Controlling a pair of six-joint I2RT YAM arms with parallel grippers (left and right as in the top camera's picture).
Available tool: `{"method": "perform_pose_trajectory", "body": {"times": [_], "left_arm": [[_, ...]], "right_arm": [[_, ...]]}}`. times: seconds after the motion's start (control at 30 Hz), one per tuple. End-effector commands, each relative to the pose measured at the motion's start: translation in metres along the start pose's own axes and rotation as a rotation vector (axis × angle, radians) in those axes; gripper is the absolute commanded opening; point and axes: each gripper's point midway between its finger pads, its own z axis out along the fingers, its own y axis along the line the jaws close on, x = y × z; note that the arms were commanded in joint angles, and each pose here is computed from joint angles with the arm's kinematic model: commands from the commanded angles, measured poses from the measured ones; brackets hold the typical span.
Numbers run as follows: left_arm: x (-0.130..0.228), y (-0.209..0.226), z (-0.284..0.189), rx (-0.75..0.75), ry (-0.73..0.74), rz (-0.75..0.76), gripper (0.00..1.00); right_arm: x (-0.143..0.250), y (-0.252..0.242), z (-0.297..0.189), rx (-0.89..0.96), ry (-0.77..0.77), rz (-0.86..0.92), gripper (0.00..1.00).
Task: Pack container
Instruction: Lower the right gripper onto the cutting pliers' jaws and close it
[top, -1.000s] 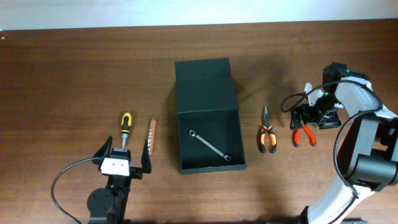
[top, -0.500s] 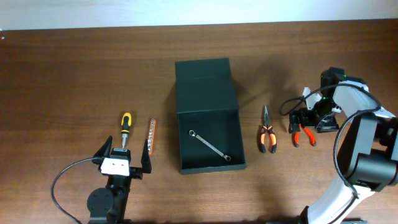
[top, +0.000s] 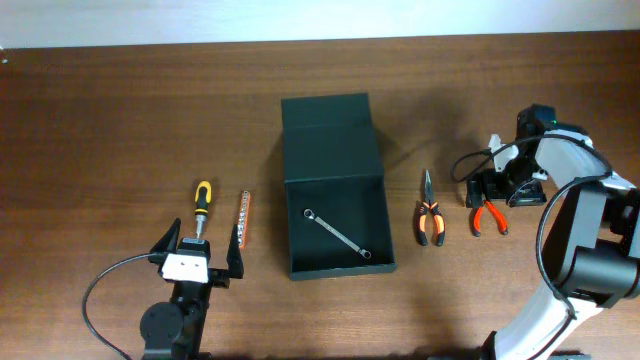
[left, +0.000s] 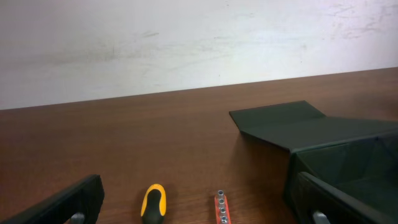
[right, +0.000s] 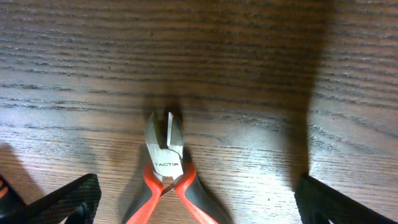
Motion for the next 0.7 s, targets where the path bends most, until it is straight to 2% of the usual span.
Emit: {"method": "perform_pose_trajectory", "body": {"times": [0.0, 0.67], "left_arm": [[0.001, 0.0, 0.0, 0.002, 0.001, 0.012, 0.99], [0.001, 0.0, 0.0, 0.002, 0.001, 0.012, 0.99]], "right_arm": [[0.004, 0.004, 0.008, -0.013, 0.021, -0.046, 0.98], [0.01, 0.006, 0.02, -0.028, 0.064, -0.071, 0.95]]}}
